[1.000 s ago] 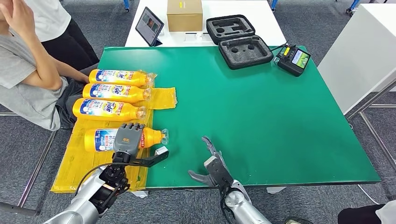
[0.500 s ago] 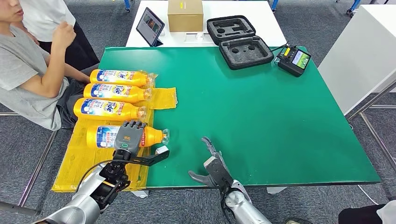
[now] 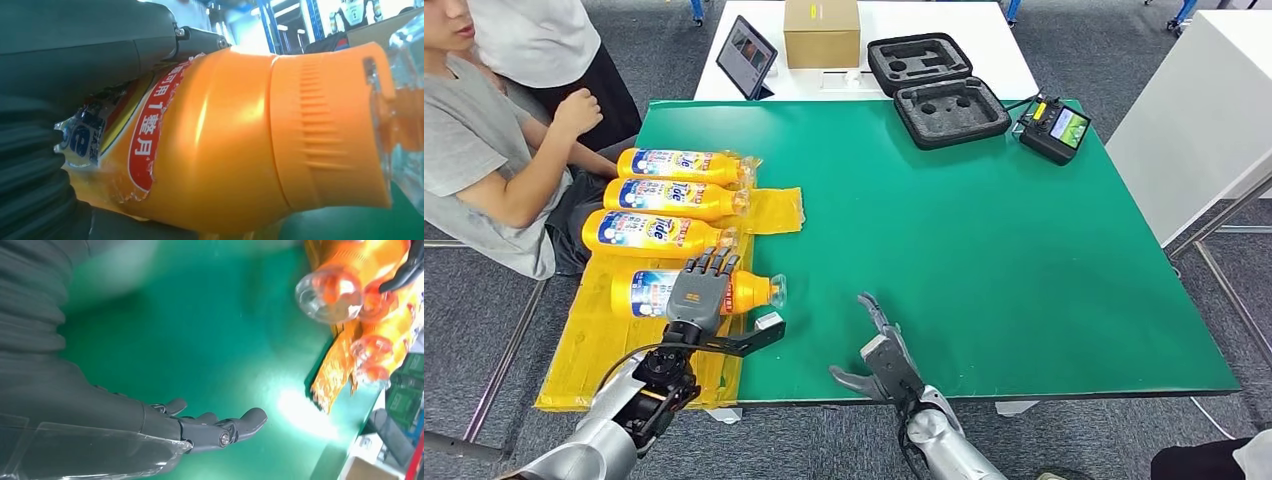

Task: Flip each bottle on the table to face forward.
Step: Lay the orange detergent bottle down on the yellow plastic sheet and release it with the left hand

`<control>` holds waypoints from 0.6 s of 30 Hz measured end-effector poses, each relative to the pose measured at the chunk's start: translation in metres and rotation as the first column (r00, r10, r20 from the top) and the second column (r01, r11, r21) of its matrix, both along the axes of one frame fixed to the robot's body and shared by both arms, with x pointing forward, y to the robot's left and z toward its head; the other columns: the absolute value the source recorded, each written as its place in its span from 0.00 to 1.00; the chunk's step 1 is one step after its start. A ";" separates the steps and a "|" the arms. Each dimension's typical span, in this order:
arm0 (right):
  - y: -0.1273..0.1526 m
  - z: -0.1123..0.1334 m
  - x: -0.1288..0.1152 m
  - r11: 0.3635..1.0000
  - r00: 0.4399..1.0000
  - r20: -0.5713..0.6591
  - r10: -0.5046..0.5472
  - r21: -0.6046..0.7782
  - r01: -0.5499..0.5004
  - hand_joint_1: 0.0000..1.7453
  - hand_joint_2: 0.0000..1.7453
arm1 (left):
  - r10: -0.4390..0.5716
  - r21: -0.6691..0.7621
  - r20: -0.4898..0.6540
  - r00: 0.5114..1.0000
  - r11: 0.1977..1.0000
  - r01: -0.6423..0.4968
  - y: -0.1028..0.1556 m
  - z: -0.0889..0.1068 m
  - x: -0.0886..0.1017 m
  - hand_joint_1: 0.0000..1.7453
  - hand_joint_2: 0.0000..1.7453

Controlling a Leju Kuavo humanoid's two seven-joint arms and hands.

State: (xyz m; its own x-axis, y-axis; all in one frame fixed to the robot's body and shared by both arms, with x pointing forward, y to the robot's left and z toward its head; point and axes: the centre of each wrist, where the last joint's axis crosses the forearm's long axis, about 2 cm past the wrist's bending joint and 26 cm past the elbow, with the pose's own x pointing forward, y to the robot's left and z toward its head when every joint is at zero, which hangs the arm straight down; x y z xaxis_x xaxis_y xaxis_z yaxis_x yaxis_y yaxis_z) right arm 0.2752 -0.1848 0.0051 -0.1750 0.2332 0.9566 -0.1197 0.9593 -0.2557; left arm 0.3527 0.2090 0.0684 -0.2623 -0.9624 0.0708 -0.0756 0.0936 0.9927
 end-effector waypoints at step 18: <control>-0.005 -0.001 0.000 1.000 1.000 -0.010 -0.008 0.013 0.008 0.00 1.00 | -0.002 -0.083 -0.014 1.000 0.997 0.001 -0.004 -0.005 -0.006 0.00 1.00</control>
State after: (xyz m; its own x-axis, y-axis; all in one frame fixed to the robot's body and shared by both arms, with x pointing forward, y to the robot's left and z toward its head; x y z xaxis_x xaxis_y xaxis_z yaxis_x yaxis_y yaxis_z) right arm 0.2754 -0.1895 0.0039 -0.1636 0.2216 0.9613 -0.1144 0.9636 -0.2416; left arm 0.3464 0.2048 0.0633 -0.2619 -0.9528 0.1539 -0.0612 0.1755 0.9826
